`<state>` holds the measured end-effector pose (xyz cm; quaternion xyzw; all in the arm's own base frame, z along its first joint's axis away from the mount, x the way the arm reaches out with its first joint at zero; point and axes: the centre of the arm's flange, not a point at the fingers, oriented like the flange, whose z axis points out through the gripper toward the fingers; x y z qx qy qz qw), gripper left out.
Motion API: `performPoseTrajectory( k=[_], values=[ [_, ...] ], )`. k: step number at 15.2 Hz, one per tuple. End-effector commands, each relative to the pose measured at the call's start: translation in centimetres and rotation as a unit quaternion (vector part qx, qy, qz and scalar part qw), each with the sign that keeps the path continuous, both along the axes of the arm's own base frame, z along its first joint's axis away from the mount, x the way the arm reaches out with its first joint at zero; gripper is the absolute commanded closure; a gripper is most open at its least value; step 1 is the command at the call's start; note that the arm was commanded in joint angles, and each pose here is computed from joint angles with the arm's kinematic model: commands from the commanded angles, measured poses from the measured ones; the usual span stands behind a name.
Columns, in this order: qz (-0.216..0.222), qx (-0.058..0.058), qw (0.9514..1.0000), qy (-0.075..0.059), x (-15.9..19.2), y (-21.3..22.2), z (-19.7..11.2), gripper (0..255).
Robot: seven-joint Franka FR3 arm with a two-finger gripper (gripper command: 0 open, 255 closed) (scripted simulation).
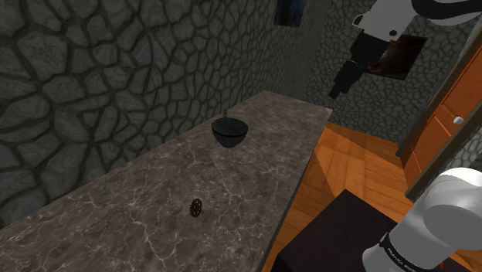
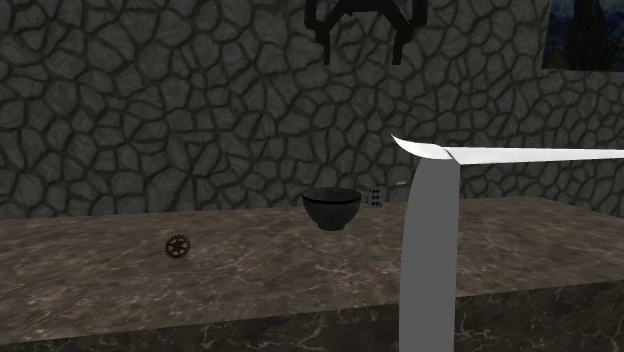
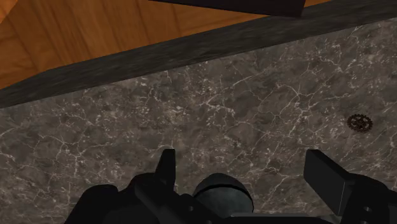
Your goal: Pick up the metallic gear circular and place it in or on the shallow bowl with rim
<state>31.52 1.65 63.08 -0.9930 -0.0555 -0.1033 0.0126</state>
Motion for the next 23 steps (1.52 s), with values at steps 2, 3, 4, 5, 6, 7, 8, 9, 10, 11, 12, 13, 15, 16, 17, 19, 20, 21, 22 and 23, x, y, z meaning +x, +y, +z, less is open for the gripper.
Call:
performPoseTrajectory(
  k=[2,3,4,5,6,7,8,9,10,11,12,13,15,16,17,19,20,21,22,23],
  values=[
    [-0.001,0.003,1.0,0.004,0.6,0.9,-0.8,0],
    [-0.002,0.005,0.9999,0.009,1.1,1.7,-1.6,0],
    [-0.003,0.008,0.9999,0.013,1.7,2.6,-2.4,0],
    [-0.004,0.01,0.9998,0.018,2.2,3.4,-3.3,0],
    [-0.005,0.013,0.9997,0.022,2.8,4.3,-4.1,0],
    [-0.006,0.016,0.9995,0.026,3.3,5.2,-4.9,0],
    [-0.007,0.018,0.9993,0.031,3.8,6.0,-5.7,0],
    [-0.008,0.021,0.9991,0.035,4.4,6.9,-6.5,0],
    [-0.009,0.023,0.9989,0.04,4.9,7.8,-7.3,0],
    [-0.01,0.026,0.9986,0.044,5.4,8.7,-8.1,0],
    [-0.011,0.029,0.9984,0.049,5.9,9.6,-9.0,0],
    [-0.012,0.031,0.998,0.053,6.4,10.4,-9.8,0],
    [-0.013,0.036,0.9973,0.062,7.4,12.2,-11.4,0],
    [-0.014,0.039,0.9969,0.066,7.9,13.1,-12.2,0],
    [-0.015,0.041,0.9965,0.071,8.4,14.0,-13.0,0],
    [-0.017,0.047,0.9956,0.079,9.3,15.8,-14.7,0],
    [-0.018,0.049,0.9951,0.084,9.8,16.7,-15.5,0],
    [-0.019,0.052,0.9946,0.088,10.2,17.7,-16.3,0],
    [-0.02,0.054,0.994,0.093,10.7,18.6,-17.1,0],
    [-0.021,0.057,0.9934,0.097,11.1,19.5,-17.9,0]
  ],
)
